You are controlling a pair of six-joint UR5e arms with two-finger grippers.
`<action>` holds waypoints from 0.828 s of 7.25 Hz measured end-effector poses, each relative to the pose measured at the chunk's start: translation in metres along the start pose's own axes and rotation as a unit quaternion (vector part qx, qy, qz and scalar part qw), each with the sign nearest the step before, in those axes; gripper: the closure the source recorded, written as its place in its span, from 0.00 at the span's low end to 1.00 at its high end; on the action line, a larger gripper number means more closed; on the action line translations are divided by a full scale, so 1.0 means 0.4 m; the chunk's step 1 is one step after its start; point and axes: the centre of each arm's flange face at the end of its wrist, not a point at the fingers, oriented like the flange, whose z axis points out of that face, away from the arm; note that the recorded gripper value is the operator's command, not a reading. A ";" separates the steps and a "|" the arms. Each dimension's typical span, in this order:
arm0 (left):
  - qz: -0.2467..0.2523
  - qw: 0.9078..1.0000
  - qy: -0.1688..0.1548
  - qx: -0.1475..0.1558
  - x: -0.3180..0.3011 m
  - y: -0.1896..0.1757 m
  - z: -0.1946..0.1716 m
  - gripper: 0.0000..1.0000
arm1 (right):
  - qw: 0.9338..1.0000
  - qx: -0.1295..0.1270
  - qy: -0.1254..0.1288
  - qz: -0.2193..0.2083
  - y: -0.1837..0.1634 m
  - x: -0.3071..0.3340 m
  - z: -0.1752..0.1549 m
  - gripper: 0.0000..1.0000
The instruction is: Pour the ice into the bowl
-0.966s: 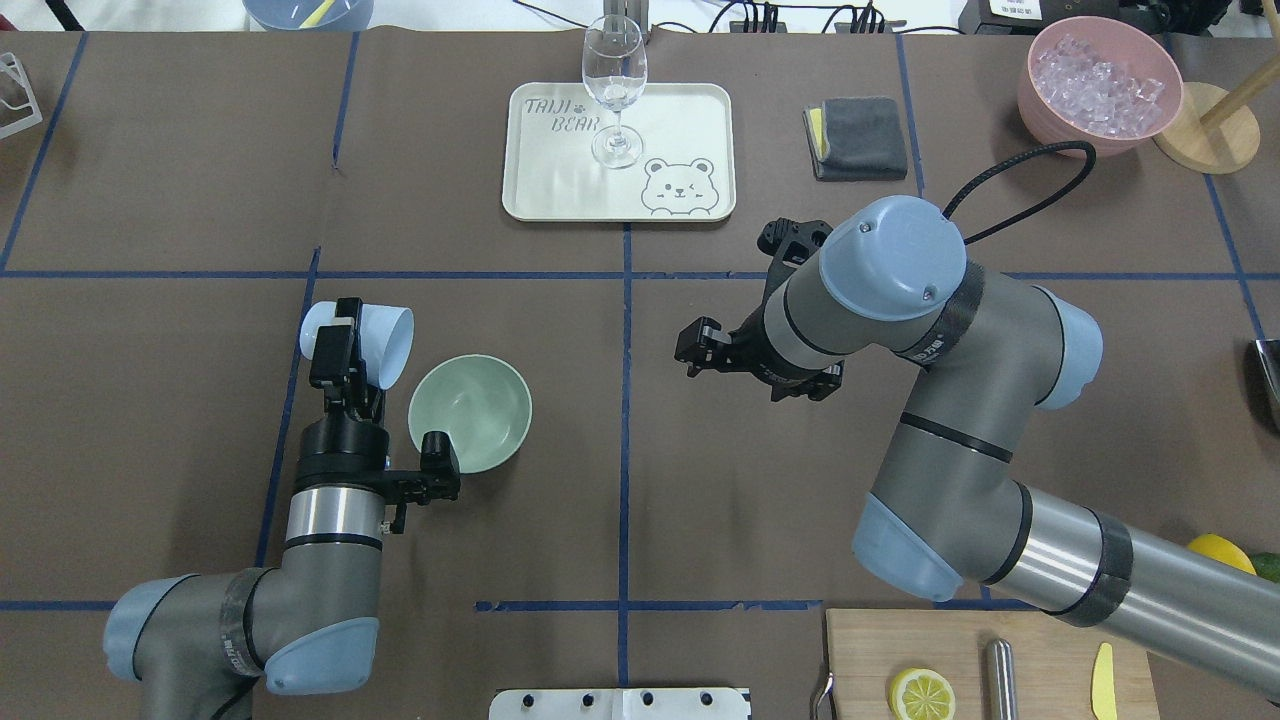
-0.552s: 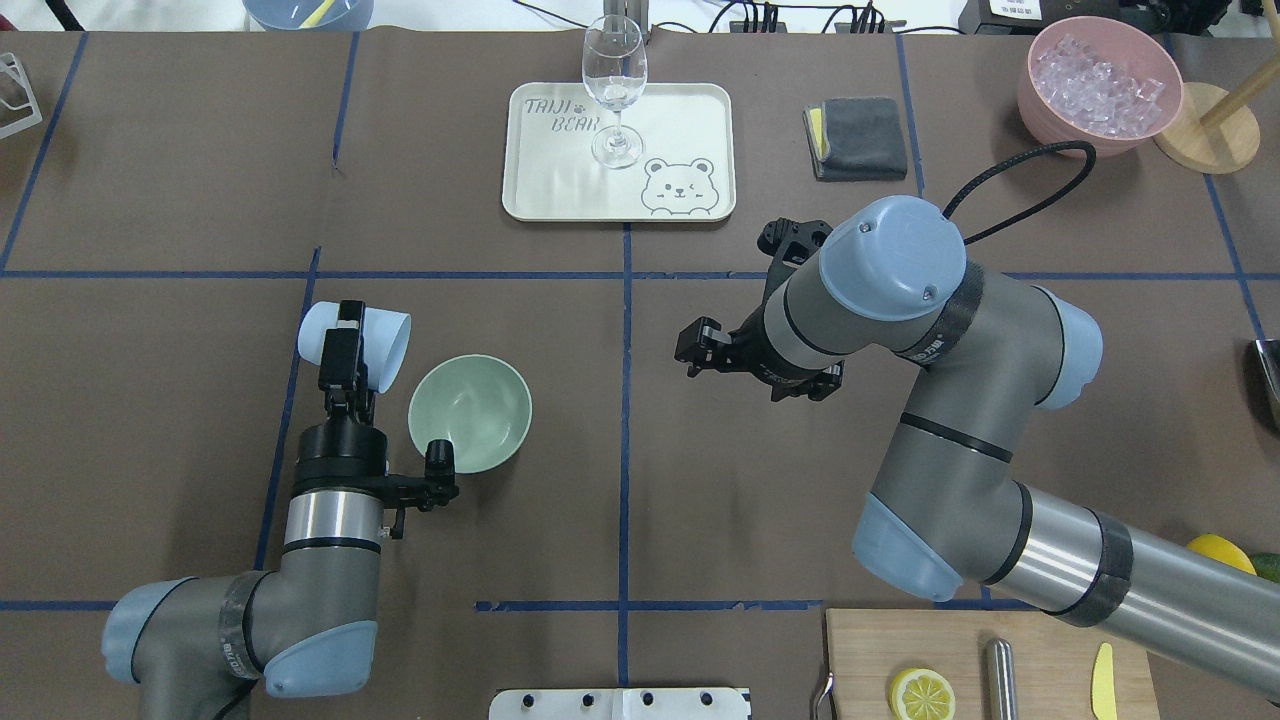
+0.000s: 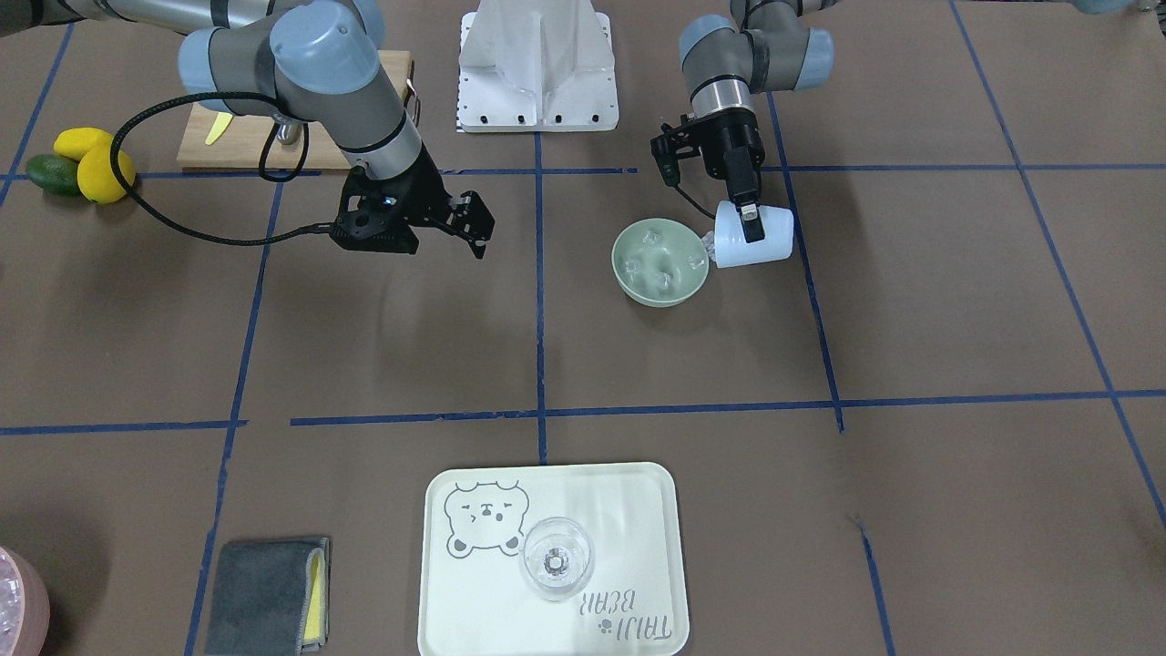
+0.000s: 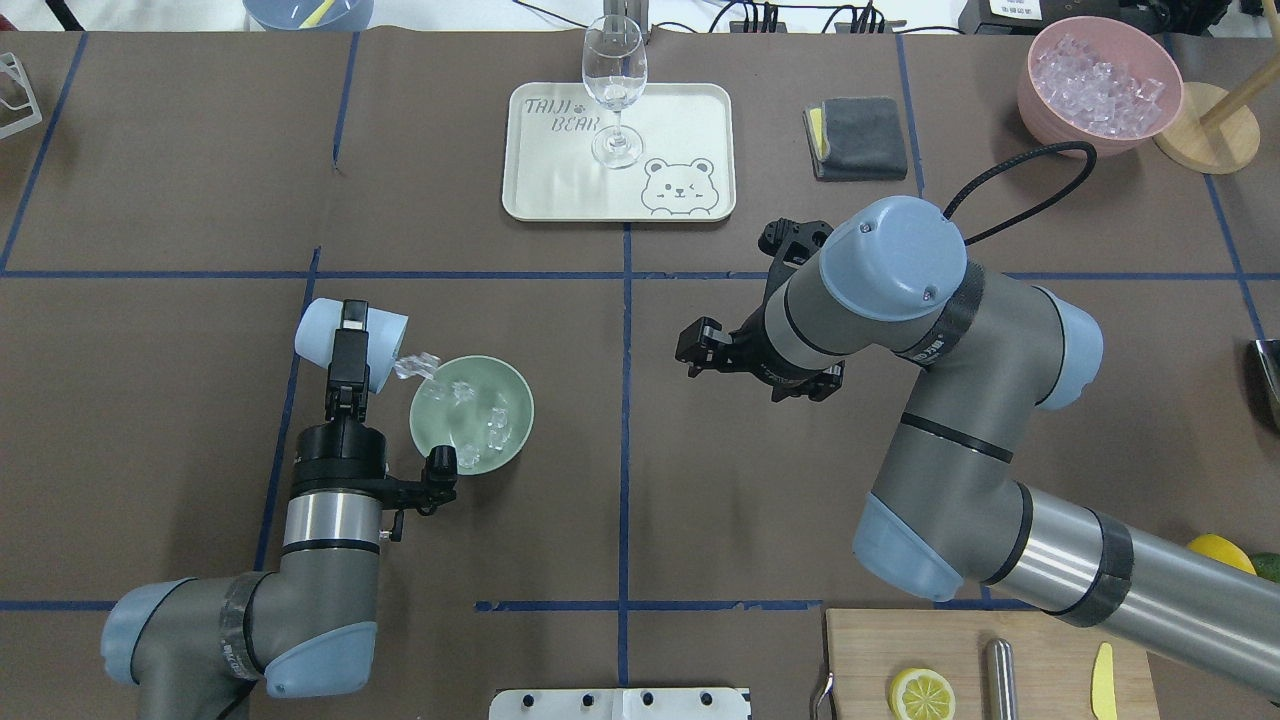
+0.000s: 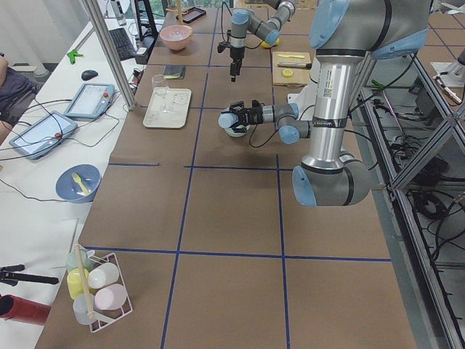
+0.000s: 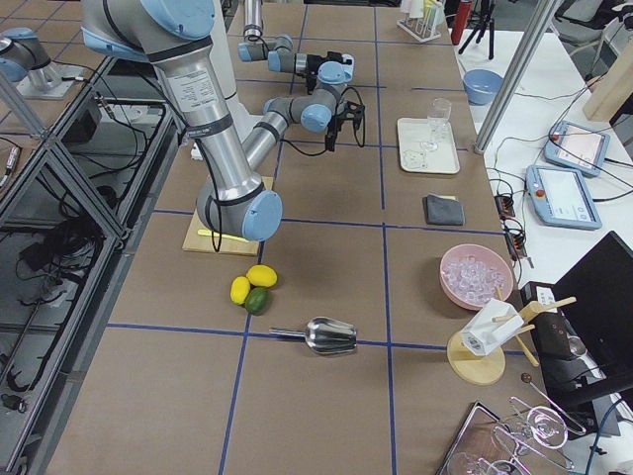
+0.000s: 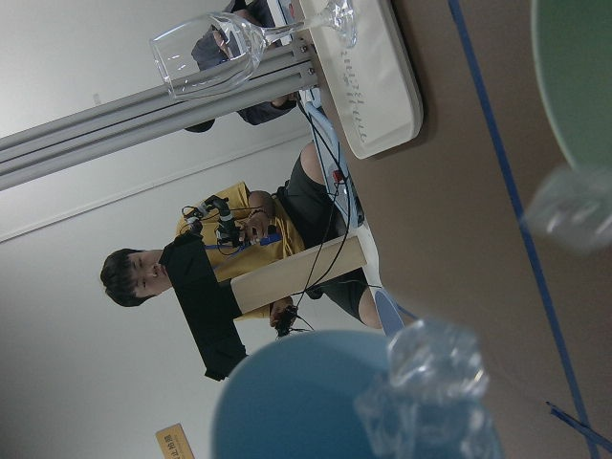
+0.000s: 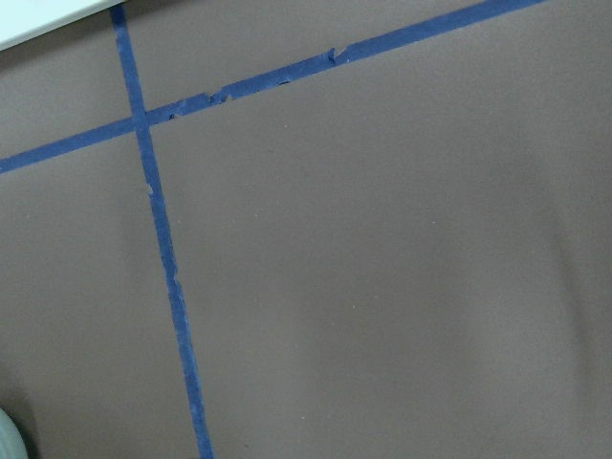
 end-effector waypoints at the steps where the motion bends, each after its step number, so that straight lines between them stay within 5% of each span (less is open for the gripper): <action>1: 0.008 1.000 0.000 0.000 0.000 0.000 0.000 1.00 | 1.000 0.000 0.000 0.000 0.000 0.001 0.000 0.00; 6: -0.013 1.000 0.001 0.006 -0.059 0.006 -0.011 1.00 | 1.000 0.000 0.001 0.000 0.000 0.004 0.002 0.00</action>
